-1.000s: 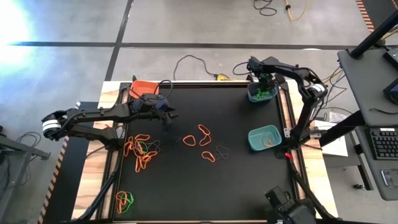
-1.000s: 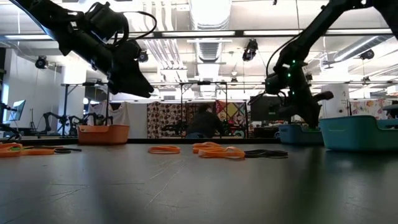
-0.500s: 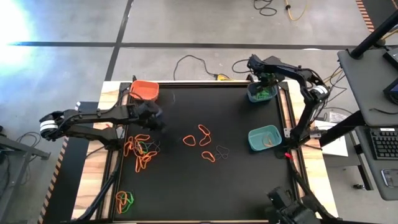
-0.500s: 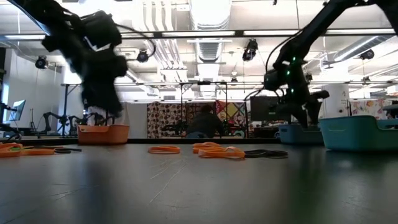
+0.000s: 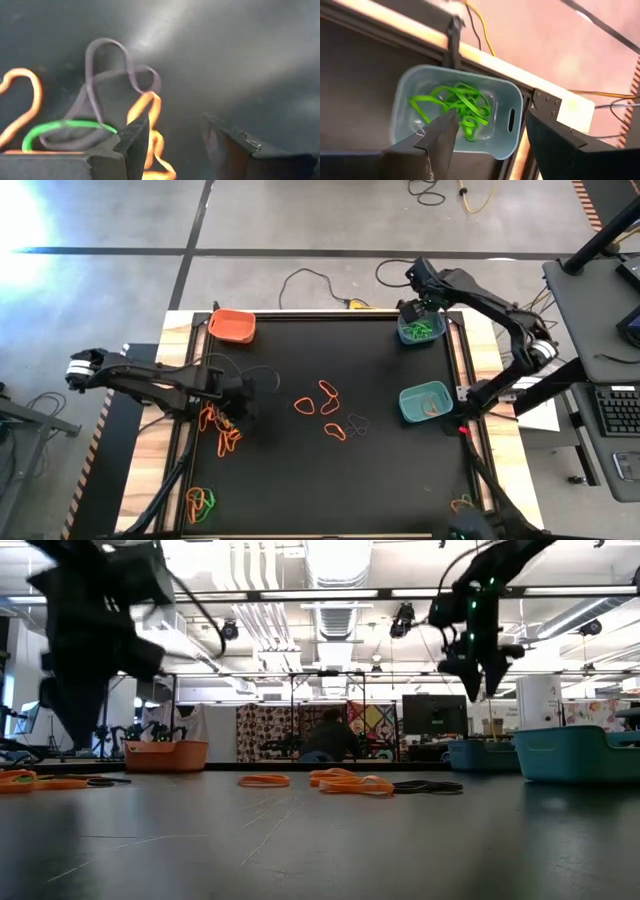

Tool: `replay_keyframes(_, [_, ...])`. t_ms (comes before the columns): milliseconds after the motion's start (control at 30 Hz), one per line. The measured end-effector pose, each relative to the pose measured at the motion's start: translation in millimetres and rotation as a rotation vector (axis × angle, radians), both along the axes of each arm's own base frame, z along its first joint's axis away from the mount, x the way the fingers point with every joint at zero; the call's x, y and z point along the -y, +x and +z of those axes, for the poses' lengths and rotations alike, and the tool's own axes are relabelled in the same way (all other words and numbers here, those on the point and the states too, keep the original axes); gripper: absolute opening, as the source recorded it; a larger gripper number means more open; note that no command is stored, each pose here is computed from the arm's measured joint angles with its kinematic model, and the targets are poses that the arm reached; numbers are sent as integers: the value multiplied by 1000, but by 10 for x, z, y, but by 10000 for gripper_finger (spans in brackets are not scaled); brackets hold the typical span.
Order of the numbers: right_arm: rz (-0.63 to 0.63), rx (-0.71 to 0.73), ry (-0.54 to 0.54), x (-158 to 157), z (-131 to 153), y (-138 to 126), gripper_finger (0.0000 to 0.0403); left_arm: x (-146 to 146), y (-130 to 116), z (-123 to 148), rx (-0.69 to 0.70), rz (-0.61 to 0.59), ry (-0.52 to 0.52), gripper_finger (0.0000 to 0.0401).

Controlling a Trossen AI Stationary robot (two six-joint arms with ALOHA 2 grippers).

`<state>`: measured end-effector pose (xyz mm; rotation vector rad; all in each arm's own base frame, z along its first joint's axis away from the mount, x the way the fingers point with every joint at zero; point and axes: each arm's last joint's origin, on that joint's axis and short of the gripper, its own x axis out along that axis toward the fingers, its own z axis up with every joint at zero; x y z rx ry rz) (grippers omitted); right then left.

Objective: Sort rubber bands into baskets
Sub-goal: Put the green rubber band into the blue bin

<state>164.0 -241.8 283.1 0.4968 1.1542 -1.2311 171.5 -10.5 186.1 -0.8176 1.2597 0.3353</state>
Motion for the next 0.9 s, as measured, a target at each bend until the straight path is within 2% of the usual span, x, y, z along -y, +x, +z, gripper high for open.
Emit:
replay_keyframes(200, [-6, 75, -69, -130, 176, 13, 223, 126, -12, 110, -115, -54, 57, 145])
replay_keyframes(600, [5, 149, -79, -261, 225, 146, 219, 112, 96, -331, -347, -147, 92, 46])
replay_keyframes(733, [14, 155, -83, -272, 228, 169, 219, 57, 169, -399, -393, -207, 124, 32])
replay_keyframes(900, [21, 148, -71, -307, 221, 189, 219, -12, 160, -417, -431, -196, 102, 23])
